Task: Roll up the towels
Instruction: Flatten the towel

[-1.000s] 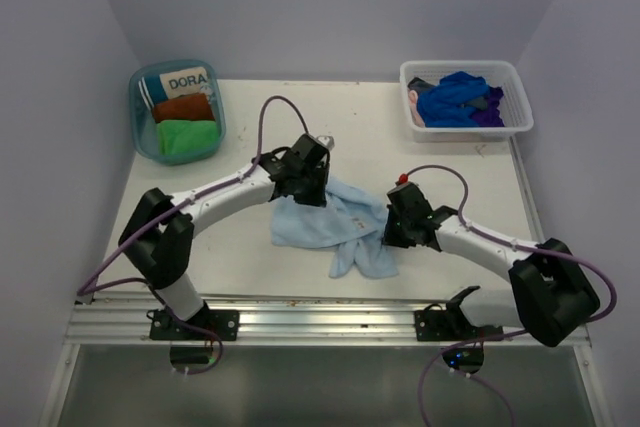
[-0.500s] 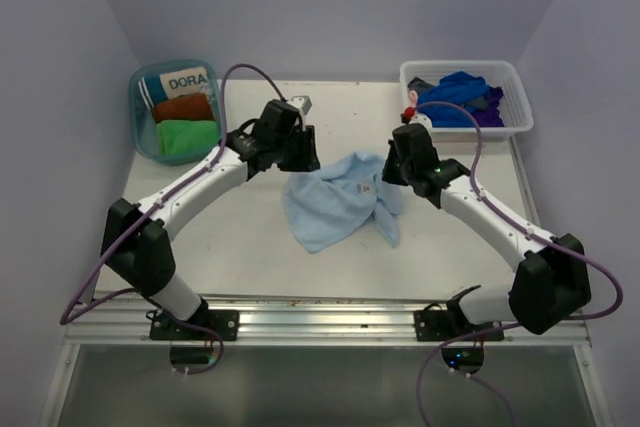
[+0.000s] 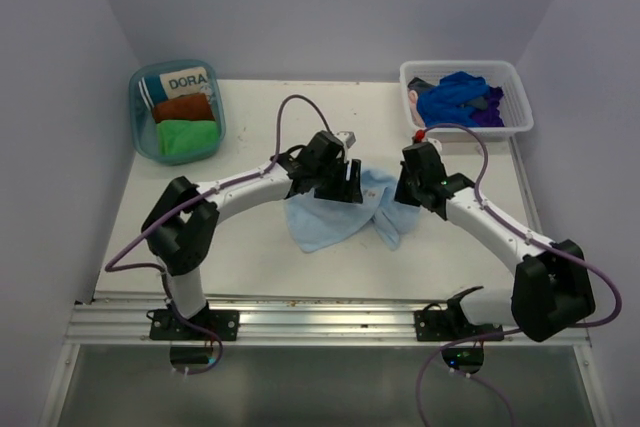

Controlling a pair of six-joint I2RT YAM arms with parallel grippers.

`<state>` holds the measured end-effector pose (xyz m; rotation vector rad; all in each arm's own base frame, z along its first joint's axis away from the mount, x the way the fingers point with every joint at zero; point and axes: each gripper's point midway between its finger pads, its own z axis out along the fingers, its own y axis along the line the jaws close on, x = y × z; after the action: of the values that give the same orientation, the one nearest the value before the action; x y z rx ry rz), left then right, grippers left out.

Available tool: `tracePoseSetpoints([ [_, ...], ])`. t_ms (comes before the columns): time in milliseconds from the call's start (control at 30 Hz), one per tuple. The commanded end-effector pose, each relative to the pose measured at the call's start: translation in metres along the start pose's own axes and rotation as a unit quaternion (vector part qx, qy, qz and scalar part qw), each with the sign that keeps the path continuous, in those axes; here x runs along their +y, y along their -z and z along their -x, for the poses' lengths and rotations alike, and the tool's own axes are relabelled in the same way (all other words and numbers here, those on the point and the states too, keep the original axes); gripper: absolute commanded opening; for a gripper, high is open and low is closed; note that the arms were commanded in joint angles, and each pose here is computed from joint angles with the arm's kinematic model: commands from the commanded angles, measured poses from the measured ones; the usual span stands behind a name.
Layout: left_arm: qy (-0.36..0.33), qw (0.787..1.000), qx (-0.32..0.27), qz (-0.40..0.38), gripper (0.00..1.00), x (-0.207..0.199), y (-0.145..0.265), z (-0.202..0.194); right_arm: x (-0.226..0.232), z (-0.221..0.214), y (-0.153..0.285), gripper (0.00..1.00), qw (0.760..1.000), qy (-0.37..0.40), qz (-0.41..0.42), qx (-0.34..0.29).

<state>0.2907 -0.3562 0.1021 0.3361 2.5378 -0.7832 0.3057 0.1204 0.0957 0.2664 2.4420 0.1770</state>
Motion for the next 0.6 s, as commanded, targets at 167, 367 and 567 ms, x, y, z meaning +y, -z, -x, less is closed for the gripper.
tracePoseSetpoints([
  [167,-0.023,0.999,0.020,0.027,0.69,-0.012,-0.046,0.003,0.004,0.011,0.014,0.00,0.999,-0.016,0.021,-0.019],
  [367,-0.019,0.998,0.012,0.057,0.30,-0.003,-0.045,0.003,0.003,0.012,0.015,0.00,0.999,-0.019,0.022,-0.022],
  [567,-0.026,0.996,0.015,0.087,0.00,0.009,-0.031,0.007,0.001,0.017,0.016,0.00,0.999,-0.021,0.018,-0.029],
])
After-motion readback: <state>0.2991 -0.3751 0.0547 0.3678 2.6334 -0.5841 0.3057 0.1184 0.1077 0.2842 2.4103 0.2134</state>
